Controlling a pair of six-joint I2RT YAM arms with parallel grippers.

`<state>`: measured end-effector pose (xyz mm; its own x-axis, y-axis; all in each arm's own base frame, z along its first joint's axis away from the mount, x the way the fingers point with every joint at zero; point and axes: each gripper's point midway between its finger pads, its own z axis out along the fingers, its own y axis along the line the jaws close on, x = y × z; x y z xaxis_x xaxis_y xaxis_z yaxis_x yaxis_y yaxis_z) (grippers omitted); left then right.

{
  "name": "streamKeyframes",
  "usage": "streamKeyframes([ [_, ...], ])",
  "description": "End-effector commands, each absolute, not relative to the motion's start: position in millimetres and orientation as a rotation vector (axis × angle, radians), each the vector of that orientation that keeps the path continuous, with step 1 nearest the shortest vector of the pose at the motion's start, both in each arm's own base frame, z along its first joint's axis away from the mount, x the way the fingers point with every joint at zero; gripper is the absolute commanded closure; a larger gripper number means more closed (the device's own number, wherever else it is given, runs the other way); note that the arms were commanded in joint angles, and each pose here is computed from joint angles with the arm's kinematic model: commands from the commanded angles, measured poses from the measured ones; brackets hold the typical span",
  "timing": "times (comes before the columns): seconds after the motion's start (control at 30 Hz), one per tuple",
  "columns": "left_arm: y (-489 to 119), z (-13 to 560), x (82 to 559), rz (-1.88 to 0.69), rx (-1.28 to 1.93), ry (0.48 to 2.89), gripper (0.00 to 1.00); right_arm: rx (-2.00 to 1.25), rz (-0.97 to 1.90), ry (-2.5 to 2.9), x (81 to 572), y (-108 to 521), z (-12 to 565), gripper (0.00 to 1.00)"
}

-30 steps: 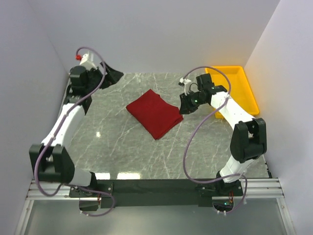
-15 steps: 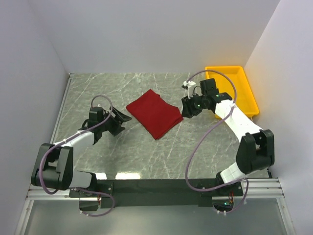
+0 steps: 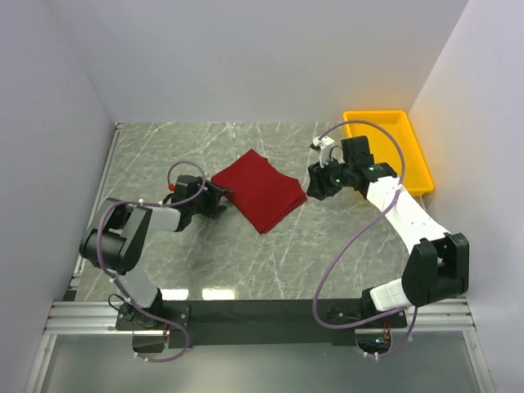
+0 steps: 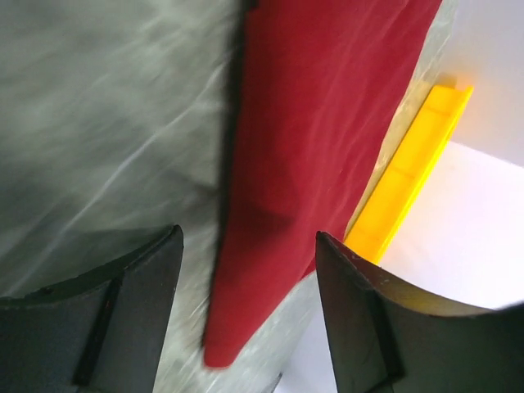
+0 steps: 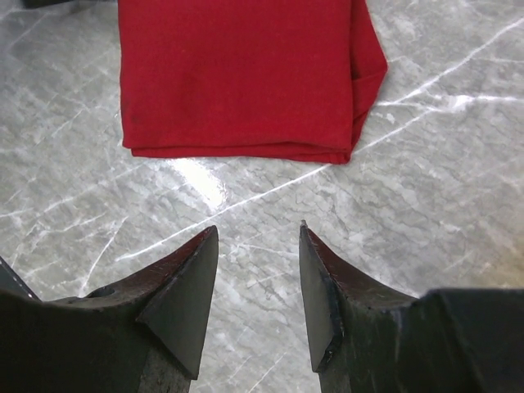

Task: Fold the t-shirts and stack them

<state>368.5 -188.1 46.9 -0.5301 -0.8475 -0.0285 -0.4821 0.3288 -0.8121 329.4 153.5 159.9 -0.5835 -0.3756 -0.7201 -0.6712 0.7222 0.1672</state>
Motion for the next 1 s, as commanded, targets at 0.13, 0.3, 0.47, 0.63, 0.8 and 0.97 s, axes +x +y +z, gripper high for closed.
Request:
streamKeyframes([
  [0.13, -201.2, 41.3, 408.1, -0.988, -1.208, 2.106, 0.35, -0.733, 0.562, 2.149, 334.3, 145.6, 186.7, 0.48],
  [0.3, -201.2, 26.7, 407.6, -0.923, -1.214, 2.161, 0.61, -0.690, 0.563, 2.142, 338.8, 137.5, 192.6, 0.48],
  [0.47, -192.5, 28.4, 412.8, -0.911, -1.190, 2.153, 0.87, -0.668, 0.568, 2.138, 340.9, 133.7, 196.6, 0.48],
  [0.63, -158.6, 32.9, 424.1, -0.873, -1.219, 2.112, 0.99, -0.657, 0.569, 2.141, 342.9, 130.9, 195.8, 0.48],
  [0.8, -87.6, 47.9, 447.4, -0.813, -1.314, 1.987, 0.99, -0.652, 0.576, 2.148, 343.6, 130.3, 191.2, 0.48],
  [0.97, -0.8, 58.7, 464.9, -0.735, -1.466, 1.821, 0.99, -0.644, 0.582, 2.158, 345.3, 129.5, 187.3, 0.48],
])
